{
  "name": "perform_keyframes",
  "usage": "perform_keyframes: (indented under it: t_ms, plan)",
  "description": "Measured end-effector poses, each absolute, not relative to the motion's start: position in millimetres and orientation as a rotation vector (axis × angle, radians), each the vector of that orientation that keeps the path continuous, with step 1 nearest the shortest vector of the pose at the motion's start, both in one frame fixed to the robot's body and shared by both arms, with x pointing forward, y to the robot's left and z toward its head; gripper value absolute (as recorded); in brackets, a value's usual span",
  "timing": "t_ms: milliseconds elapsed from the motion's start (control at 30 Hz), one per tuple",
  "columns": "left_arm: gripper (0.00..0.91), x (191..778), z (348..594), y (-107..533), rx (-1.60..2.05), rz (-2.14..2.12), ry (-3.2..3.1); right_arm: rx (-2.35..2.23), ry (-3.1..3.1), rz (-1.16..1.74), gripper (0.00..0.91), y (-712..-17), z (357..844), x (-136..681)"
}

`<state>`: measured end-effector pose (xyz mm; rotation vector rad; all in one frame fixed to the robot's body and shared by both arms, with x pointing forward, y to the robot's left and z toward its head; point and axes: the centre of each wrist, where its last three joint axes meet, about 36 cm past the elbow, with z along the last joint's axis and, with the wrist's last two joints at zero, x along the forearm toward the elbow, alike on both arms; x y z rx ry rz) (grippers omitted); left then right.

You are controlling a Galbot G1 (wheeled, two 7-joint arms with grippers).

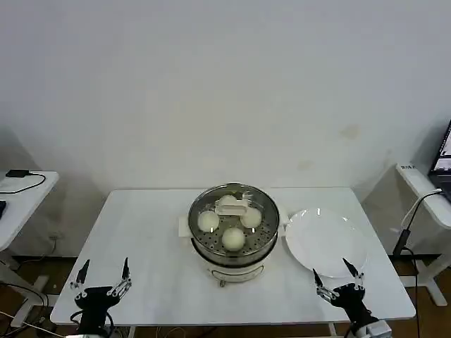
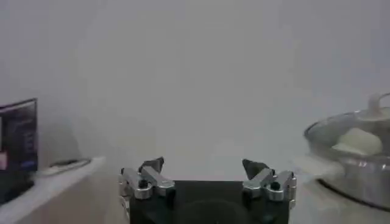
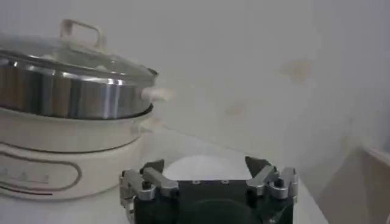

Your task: Take steamed baozi put them in steamer then cover it.

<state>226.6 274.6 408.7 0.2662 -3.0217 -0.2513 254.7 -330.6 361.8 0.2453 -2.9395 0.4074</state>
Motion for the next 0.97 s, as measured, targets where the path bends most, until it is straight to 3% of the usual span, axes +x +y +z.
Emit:
perform_keyframes:
  t_ms: [967]
  plan:
    - [0.907, 208, 374, 293, 0.230, -0.227, -2.874, 0.277, -2.893, 0.280, 0.907, -314, 372, 246]
